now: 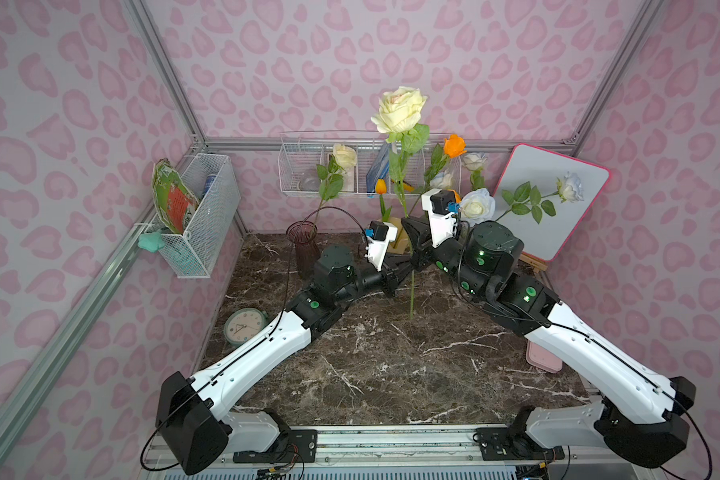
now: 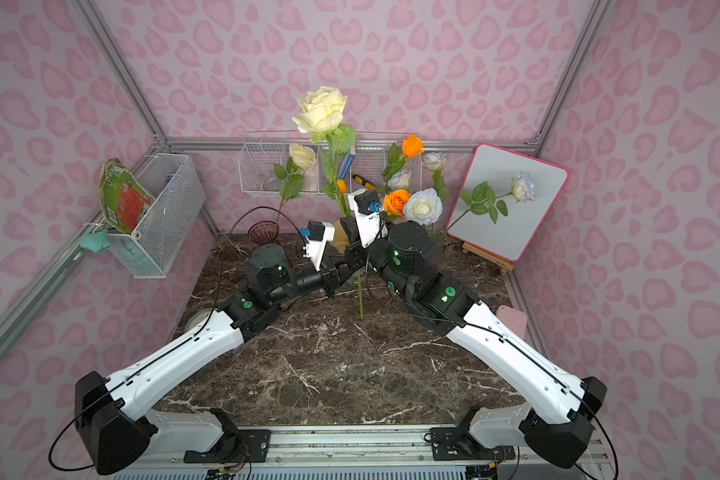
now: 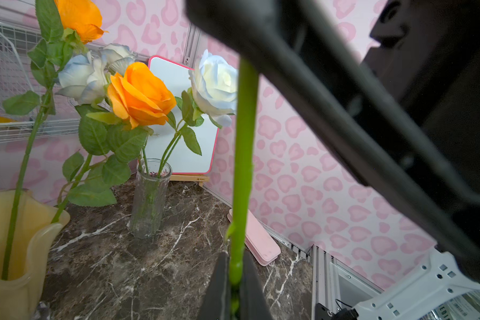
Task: Arrange the flowers in different vases according to their colors
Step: Insert the flower into the vase.
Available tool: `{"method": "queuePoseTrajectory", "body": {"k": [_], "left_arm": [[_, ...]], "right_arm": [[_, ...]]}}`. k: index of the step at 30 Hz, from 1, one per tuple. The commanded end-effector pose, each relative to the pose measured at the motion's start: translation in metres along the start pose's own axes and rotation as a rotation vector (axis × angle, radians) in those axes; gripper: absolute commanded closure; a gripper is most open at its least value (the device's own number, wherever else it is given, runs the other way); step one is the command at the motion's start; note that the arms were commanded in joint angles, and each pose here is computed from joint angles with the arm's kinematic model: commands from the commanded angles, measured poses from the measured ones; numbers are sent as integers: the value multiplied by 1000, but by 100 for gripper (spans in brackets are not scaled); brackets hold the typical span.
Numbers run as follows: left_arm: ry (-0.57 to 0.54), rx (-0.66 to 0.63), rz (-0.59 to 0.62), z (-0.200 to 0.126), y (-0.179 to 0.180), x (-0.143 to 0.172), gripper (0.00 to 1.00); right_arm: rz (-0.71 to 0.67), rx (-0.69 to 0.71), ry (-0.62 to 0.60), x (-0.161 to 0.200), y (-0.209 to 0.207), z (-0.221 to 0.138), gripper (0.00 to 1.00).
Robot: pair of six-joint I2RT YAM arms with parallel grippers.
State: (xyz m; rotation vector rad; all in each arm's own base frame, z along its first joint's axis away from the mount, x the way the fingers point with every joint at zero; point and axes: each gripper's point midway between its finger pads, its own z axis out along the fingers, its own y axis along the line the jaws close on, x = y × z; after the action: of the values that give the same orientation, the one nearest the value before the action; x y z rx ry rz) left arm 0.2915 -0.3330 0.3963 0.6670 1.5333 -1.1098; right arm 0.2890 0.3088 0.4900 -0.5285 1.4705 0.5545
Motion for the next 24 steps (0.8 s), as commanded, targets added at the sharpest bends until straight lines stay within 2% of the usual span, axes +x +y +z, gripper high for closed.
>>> {"method": "queuePoseTrajectory", "body": {"k": [1, 6, 8, 10, 11, 12, 15, 19, 24], "left_arm": [[-30, 15, 37, -2, -6, -13, 100], [-38, 3, 68, -5, -6, -16, 100], [-41, -16, 90, -8, -5, -18, 100], [-50, -38, 120, -12, -4, -20, 100], [-49, -57, 139, -15, -2, -22, 100], [-45, -79, 160, -17, 0, -23, 100], [-42, -150, 231, -28, 6, -32, 100], [-12, -200, 315, -38, 9, -45, 100], [-29, -325, 352, -65, 41, -67, 100]], "right_arm": [[1, 22, -19, -5, -3, -2, 100], [-6, 1, -20, -2, 0, -3, 99], [-15, -11, -23, -1, 2, -2, 69], [-22, -15, -30, -2, 3, -3, 44], [-21, -10, -37, -3, 2, -4, 34], [-22, -6, -45, -4, 1, -6, 30], [-24, 2, -47, -3, -2, -9, 21], [-33, -6, 2, 7, -2, -8, 17], [-20, -15, 63, 28, -5, -21, 14]]}}
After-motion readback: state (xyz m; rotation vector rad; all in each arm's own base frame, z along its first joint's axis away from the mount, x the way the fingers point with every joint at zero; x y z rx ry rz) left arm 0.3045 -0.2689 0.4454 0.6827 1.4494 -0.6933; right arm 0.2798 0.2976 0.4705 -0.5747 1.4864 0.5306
